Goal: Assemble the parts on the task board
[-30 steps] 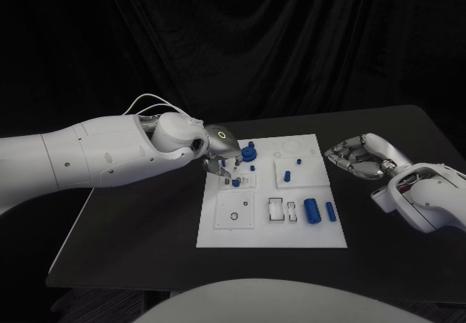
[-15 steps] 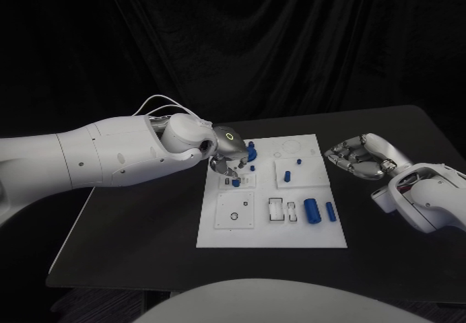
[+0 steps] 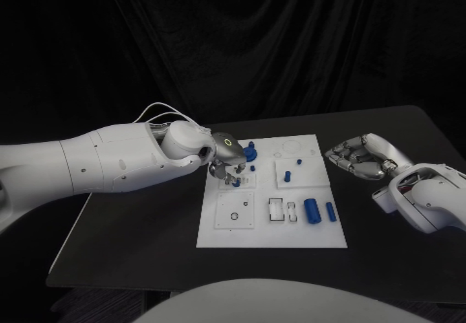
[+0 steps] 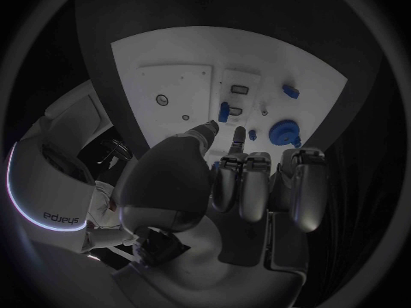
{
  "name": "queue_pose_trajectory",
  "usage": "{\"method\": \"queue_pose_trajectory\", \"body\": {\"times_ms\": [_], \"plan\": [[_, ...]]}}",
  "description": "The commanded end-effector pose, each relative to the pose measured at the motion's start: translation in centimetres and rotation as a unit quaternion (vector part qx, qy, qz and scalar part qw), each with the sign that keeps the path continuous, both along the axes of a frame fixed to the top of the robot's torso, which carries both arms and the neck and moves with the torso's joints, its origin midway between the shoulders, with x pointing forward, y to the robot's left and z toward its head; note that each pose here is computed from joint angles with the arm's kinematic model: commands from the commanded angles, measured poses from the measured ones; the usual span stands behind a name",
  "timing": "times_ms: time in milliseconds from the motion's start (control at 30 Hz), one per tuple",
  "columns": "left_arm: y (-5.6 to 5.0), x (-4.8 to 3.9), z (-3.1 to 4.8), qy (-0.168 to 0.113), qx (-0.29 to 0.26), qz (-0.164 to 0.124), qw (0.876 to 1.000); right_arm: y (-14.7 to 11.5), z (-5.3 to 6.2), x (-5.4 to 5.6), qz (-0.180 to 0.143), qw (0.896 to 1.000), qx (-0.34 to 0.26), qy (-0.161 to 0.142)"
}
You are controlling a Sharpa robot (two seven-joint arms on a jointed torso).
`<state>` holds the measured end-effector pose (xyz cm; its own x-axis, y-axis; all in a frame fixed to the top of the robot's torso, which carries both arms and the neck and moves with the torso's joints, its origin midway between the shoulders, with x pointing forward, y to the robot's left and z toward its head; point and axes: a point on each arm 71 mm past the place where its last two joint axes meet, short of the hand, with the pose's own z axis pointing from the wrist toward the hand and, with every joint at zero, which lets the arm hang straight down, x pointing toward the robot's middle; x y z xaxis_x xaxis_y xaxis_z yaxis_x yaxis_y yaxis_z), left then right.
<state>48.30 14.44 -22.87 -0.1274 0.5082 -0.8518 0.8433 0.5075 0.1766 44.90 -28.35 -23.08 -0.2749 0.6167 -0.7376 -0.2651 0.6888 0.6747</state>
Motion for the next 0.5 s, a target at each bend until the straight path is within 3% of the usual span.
{"method": "queue_pose_trajectory", "body": {"times_ms": [33, 500], "plan": [[0.1, -0.09, -0.19, -0.002, 0.001, 0.003, 1.0, -0.02, -0.17, -0.03, -0.002, 1.0, -0.002, 0.009], [0.41, -0.12, -0.95, -0.002, -0.003, 0.01, 1.0, 0.0, -0.22, -0.04, -0.001, 1.0, -0.003, 0.012]]}}
